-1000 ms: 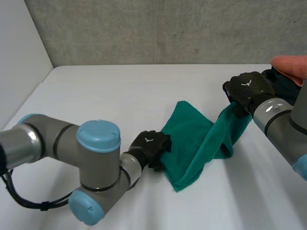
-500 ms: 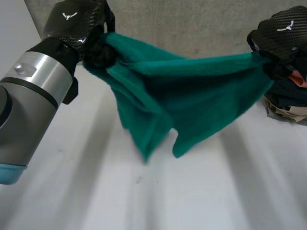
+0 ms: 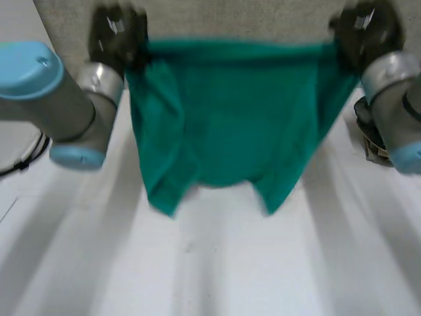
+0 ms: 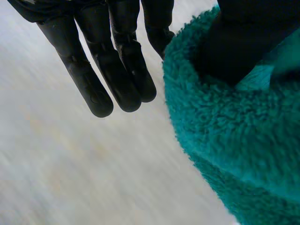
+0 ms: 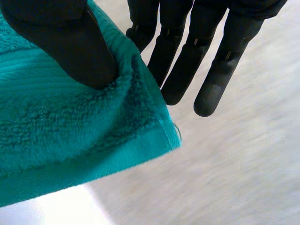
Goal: Fold the laundry.
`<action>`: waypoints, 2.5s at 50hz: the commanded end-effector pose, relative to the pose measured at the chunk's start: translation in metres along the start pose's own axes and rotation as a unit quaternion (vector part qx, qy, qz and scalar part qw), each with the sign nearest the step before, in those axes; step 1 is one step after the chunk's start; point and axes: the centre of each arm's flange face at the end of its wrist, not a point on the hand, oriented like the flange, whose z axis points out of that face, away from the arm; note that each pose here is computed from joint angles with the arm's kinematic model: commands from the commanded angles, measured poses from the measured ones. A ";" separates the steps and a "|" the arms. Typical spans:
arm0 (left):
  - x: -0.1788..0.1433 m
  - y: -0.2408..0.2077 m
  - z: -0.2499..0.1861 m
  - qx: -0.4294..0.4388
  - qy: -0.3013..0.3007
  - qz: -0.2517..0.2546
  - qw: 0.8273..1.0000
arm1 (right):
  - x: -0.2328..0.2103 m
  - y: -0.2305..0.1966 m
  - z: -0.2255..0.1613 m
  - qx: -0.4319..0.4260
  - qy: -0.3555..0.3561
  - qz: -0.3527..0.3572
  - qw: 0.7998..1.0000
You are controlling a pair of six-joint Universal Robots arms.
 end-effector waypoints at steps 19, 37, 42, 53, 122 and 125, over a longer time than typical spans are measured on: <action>0.005 0.049 -0.089 -0.133 0.074 -0.002 0.988 | -0.062 0.043 -0.083 -0.076 -0.107 0.018 0.991; 0.020 0.095 -0.138 -0.220 0.118 -0.002 0.968 | -0.098 0.102 -0.118 -0.175 -0.164 0.020 0.971; 0.003 0.074 -0.151 -0.225 0.098 -0.020 0.969 | -0.093 0.106 -0.115 -0.180 -0.153 0.020 0.971; 0.002 0.063 -0.203 -0.318 0.090 -0.086 0.940 | -0.093 0.108 -0.113 -0.186 -0.150 0.043 0.970; -0.022 0.092 -0.144 -0.361 0.179 0.075 0.912 | -0.030 0.049 -0.085 -0.254 -0.214 -0.080 0.940; -0.020 0.108 -0.118 -0.324 0.156 0.089 0.929 | -0.039 0.064 -0.066 -0.238 -0.191 -0.070 0.950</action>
